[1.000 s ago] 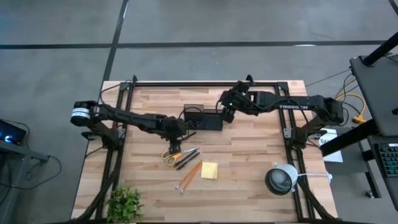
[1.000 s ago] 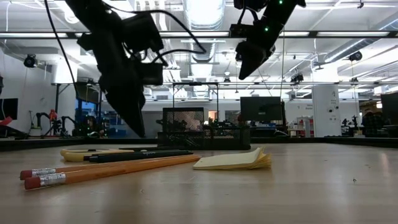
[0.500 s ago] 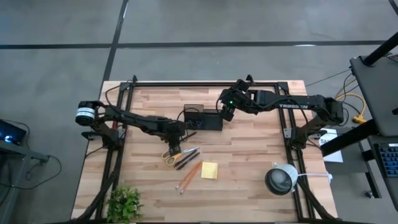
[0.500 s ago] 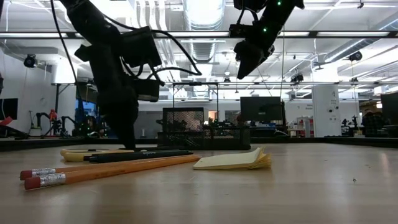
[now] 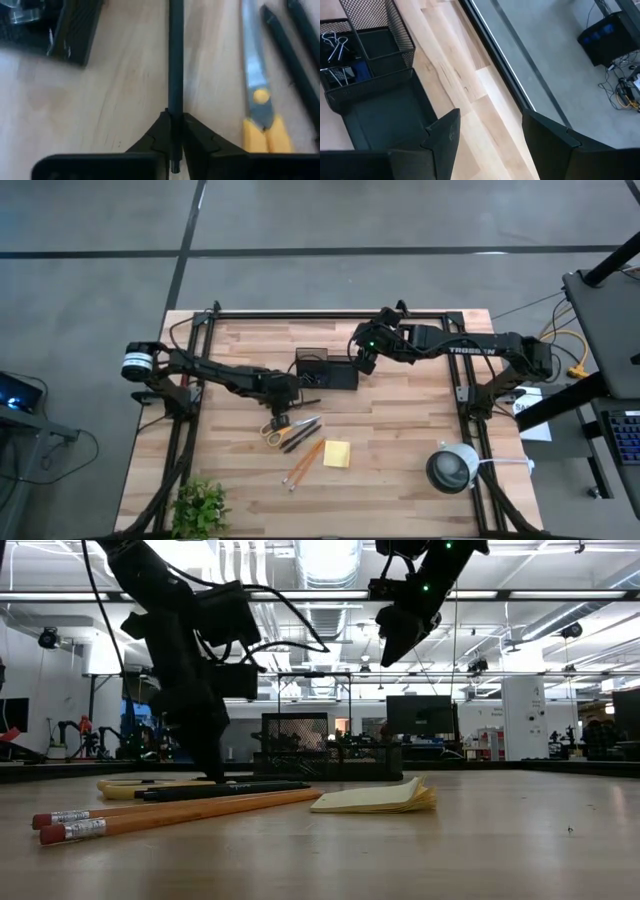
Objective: Pick and place office supplies into organizer
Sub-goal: Put the top black pen into the black organizer bin
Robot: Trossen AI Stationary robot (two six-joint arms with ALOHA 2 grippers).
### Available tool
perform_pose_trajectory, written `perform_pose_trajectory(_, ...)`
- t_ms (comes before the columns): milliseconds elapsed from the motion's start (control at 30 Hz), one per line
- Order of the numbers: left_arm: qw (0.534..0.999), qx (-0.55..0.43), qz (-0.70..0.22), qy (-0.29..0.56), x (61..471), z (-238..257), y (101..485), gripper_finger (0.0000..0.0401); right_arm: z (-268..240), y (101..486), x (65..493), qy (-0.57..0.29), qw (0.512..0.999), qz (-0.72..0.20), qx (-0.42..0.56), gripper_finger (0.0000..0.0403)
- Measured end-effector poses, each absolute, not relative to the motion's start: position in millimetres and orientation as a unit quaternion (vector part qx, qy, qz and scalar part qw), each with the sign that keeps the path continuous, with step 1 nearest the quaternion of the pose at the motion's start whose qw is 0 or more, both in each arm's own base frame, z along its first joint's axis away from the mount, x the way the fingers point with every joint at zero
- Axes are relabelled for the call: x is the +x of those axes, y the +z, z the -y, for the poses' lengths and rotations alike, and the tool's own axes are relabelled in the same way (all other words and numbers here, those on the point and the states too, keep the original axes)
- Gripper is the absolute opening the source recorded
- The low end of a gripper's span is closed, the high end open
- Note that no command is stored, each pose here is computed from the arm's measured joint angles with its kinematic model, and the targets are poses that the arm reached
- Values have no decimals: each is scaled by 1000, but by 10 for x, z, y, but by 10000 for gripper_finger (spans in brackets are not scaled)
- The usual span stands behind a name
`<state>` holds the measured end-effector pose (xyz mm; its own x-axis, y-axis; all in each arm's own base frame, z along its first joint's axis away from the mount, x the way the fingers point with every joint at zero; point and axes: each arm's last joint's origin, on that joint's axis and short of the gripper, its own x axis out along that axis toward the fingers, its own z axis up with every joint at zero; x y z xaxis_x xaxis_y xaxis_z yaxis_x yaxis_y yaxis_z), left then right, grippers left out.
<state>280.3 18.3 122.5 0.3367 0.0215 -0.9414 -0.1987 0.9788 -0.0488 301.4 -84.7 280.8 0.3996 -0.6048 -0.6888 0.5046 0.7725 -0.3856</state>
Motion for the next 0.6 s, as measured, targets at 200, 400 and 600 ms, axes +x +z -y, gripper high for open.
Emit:
perform_pose_trajectory(200,809,-40,-585,32,2756,-178,1465,8,890,2809,3002,-338,832,-436,-56,201)
perform_pose_trajectory(400,779,76,-620,54,2604,-219,2050,8,954,2811,2985,-347,829,-435,-51,201)
perform_pose_trajectory(600,768,200,-600,103,2594,-394,2752,5,975,2813,2981,-346,828,-438,-59,201)
